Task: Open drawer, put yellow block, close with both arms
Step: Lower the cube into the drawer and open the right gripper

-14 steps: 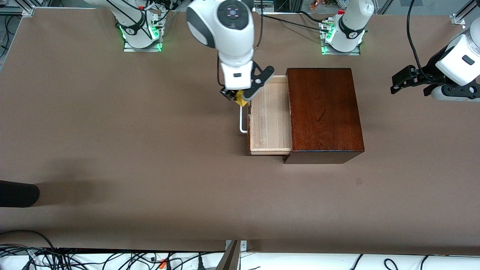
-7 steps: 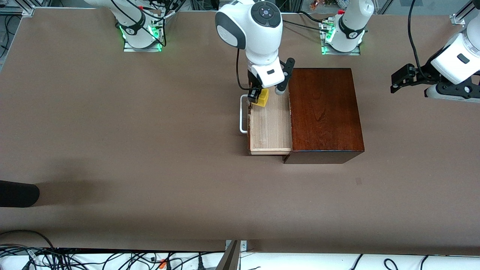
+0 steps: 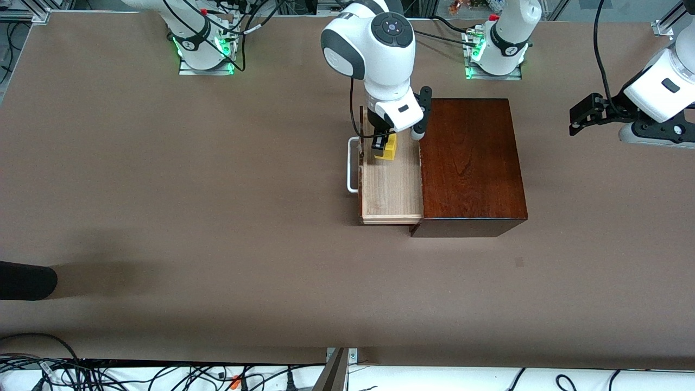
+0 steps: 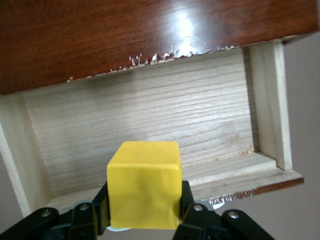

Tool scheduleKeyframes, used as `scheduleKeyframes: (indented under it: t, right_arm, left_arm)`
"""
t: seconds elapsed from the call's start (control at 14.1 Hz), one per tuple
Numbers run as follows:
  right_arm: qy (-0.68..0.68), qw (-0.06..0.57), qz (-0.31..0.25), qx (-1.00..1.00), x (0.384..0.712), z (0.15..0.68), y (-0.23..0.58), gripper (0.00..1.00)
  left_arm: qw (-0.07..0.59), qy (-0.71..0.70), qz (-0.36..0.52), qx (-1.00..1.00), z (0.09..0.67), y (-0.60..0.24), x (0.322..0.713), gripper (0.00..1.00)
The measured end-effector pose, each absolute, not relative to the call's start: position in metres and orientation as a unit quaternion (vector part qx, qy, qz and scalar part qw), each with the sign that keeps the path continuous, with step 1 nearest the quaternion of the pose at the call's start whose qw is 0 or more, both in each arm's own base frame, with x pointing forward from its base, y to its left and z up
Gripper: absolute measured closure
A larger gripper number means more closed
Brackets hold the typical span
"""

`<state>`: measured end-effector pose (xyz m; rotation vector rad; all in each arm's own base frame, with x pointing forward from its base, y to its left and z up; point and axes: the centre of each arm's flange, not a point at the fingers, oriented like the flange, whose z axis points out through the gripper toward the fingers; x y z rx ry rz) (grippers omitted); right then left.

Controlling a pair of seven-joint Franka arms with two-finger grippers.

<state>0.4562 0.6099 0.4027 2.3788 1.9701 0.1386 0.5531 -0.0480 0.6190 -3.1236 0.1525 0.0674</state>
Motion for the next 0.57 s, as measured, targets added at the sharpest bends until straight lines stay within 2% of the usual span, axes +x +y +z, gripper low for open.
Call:
scheduleKeyframes:
  t: [0.57]
  right_arm:
    - [0.677,0.044,0.022,0.734,0.447,0.362,0.62,0.44]
  left_arm:
    - [0.007,0.049,0.022,-0.999,0.618,-0.049,0.553,0.0]
